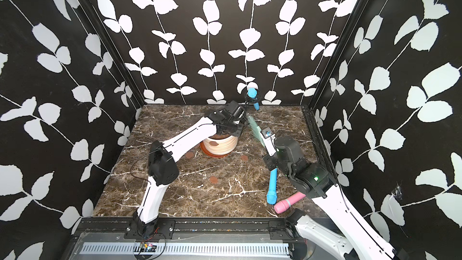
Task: Scrub the dried mud off the ceramic pot
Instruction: Rotate the pot on the tray, then brush off the soil from the pot.
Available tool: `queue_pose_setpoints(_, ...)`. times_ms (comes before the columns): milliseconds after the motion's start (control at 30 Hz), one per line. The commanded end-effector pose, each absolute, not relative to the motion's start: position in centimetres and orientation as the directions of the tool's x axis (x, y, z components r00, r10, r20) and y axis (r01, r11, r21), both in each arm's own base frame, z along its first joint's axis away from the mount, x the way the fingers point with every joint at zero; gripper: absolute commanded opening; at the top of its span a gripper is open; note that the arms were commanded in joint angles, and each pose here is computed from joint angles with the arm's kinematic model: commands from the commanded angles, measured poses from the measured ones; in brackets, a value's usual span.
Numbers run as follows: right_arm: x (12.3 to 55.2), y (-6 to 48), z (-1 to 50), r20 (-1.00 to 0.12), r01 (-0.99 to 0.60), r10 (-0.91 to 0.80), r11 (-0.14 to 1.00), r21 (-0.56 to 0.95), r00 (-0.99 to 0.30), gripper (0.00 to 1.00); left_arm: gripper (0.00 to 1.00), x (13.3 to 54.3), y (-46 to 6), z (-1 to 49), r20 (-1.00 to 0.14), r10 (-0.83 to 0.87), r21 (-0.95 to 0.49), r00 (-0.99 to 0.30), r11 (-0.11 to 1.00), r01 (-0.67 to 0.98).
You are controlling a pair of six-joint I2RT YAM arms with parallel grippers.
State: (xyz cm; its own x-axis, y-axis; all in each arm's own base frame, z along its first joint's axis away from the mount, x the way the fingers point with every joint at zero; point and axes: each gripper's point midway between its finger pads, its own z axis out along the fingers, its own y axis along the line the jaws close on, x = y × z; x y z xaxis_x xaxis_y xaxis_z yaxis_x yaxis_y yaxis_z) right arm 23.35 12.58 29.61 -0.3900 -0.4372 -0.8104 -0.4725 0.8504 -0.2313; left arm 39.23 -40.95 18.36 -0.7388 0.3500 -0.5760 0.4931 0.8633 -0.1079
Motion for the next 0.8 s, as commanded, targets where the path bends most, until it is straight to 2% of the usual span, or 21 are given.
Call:
queue_pose_setpoints(0, 23.2, 11.8, 29.2, -0.802, -0.457, -0.454, 0.851, -0.260, -0.388, 0.00, 0.00, 39.7, -47.3, 24.8, -0.749, 0.214, -0.252, -0.627, 0.783, 0.569)
queue_pose_setpoints(133, 22.7, 11.6, 28.8, -0.795, -0.469, -0.469, 0.841, -0.269, -0.385, 0.00, 0.00, 39.0, -48.8, 25.2, -0.758, 0.191, -0.282, -0.623, 0.766, 0.578)
queue_pose_setpoints(200, 22.2, 12.6, 28.7, -0.798, -0.533, -0.488, 0.807, -0.256, -0.355, 0.00, 0.00, 38.6, -49.0, 25.4, -0.753, 0.188, -0.301, -0.630, 0.753, 0.585)
queue_pose_setpoints(433, 20.2, 16.2, 27.1, -0.779, -0.739, -0.569, 0.638, -0.217, -0.262, 0.00, 0.30, 37.3, -46.8, 30.0, -0.793, 0.212, -0.247, -0.571, 0.745, 0.619)
queue_pose_setpoints(767, 23.6, 19.1, 25.6, -0.748, -0.770, -0.632, 0.574, -0.278, -0.202, 0.00, 0.65, 35.9, -37.0, 35.8, -0.847, 0.257, -0.052, -0.465, 0.832, 0.553)
